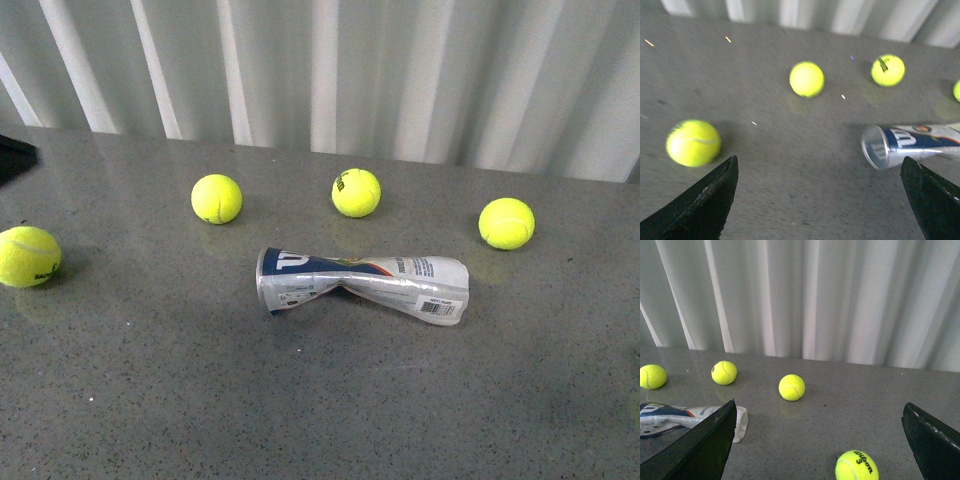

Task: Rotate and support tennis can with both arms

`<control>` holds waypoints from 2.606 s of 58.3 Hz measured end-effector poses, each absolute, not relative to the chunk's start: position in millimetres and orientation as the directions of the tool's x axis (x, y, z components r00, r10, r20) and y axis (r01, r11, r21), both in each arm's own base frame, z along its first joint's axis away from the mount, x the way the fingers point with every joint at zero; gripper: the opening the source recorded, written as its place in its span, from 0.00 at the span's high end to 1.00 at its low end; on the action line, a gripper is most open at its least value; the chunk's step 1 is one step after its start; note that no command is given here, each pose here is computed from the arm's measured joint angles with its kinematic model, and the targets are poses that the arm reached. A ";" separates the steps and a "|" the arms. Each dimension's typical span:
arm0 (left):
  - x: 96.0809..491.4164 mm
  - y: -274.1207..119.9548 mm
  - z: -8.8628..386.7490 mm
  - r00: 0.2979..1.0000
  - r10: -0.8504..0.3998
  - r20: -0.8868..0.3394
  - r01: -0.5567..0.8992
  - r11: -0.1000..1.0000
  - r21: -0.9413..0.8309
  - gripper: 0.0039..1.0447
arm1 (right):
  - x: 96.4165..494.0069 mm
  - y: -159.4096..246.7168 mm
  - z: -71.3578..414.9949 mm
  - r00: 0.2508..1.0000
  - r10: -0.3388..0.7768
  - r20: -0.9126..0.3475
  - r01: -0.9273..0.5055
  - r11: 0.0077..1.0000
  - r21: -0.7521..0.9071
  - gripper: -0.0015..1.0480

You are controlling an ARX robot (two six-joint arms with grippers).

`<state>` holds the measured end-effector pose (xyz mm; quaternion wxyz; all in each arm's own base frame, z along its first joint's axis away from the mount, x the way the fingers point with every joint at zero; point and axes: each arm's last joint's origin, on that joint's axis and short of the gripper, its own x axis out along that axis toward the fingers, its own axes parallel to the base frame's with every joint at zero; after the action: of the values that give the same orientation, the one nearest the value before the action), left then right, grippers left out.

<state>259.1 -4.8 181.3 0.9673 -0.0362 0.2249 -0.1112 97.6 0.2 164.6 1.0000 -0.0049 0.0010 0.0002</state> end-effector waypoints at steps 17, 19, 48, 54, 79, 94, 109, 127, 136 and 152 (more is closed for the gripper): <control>324.0 -32.1 109.2 0.704 -0.401 -0.586 0.189 0.902 -0.389 0.06 | 97.6 0.2 164.6 1.000 0.001 -0.002 -0.001 1.000 -0.010 0.07; 329.5 -32.7 104.0 0.705 -0.405 -0.583 0.179 0.896 -0.406 0.06 | 97.6 0.2 164.6 1.000 0.001 -0.002 -0.001 1.000 -0.010 0.07; 366.5 -79.1 69.7 0.699 -0.504 -0.508 0.167 0.805 -0.569 0.06 | 97.6 0.2 164.6 1.000 0.001 -0.002 -0.001 1.000 -0.010 0.07; 369.1 -88.8 65.5 0.697 -0.521 -0.492 0.172 0.788 -0.592 0.06 | 97.6 0.2 164.6 1.000 0.000 -0.002 0.000 1.000 -0.010 0.07; 375.1 -107.7 54.0 0.735 -0.576 -0.359 0.091 0.608 -0.788 0.06 | 97.6 0.2 164.6 1.000 0.001 -0.002 -0.001 1.000 -0.010 0.07; 372.2 -116.6 53.4 0.733 -0.599 -0.322 0.062 0.530 -0.845 0.42 | 97.6 0.2 164.6 1.000 0.001 -0.002 -0.001 1.000 -0.010 0.07; 367.5 -115.5 51.9 0.733 -0.606 -0.308 0.030 0.482 -0.876 0.90 | 97.6 0.2 164.6 1.000 0.001 -0.002 -0.001 1.000 -0.010 0.07; 362.7 -107.6 67.4 0.684 -0.657 -0.316 0.034 0.462 -0.886 0.96 | 97.6 0.2 164.6 1.000 0.000 -0.002 0.000 1.000 -0.010 0.07; 361.0 -97.8 116.8 0.627 -0.738 -0.249 0.187 0.453 -0.872 0.96 | 97.6 0.2 164.6 1.000 0.000 -0.002 0.000 1.000 -0.010 0.07; 346.4 -96.3 243.4 0.539 -0.818 -0.201 0.582 0.534 -0.614 0.96 | 97.6 0.2 164.6 1.000 0.001 -0.002 -0.001 1.000 -0.010 0.07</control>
<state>346.4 -96.3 243.4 0.8421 -0.2457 0.2403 -0.4156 97.6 0.2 164.6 1.0000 -0.0049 0.0010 0.0004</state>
